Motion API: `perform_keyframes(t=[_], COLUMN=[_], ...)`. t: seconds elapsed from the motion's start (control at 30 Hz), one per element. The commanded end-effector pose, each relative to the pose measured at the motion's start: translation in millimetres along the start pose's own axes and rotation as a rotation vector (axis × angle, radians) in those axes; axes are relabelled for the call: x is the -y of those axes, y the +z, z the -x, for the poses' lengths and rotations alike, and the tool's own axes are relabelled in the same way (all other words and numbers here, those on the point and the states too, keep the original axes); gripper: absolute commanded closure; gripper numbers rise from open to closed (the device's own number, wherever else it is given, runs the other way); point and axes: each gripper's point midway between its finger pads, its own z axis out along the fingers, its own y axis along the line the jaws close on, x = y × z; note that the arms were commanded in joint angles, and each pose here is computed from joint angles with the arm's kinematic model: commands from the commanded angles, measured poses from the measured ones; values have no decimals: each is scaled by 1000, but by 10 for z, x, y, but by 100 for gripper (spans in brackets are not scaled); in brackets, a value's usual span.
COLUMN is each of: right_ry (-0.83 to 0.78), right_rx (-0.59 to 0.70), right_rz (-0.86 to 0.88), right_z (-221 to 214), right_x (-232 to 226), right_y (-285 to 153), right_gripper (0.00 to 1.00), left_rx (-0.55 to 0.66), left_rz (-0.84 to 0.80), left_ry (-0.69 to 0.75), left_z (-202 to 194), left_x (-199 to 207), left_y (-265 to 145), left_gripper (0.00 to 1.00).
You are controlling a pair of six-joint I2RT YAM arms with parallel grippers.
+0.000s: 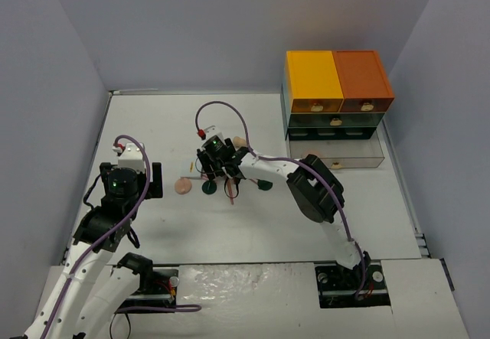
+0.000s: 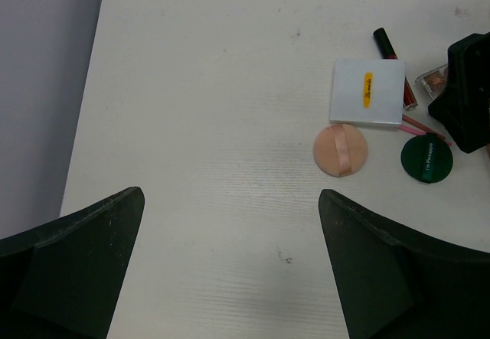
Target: Organize the makeup
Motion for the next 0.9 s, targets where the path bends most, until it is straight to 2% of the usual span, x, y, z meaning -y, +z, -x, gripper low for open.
perform_keyframes(t=[0.0,0.23,0.5,0.87], right_ry=[58,104,163,301], right_rx=[240,282,247,252], right_rz=[-4,-48,-231,-452], right_z=[966,1002,434,-119], right_x=[229,687,1933,3239], right_y=[-768,-1183,-1587,-1859], right_gripper=[57,57,57,56], left_rx=[81,83,85,94], left_rz=[15,14,12,9], left_ry=[-25,-25,-26,-29], left_z=[251,260,260,274], left_x=[-25,-24,-24,-27], left_y=[-23,-27,-35,-50], left_gripper=[3,3,3,3])
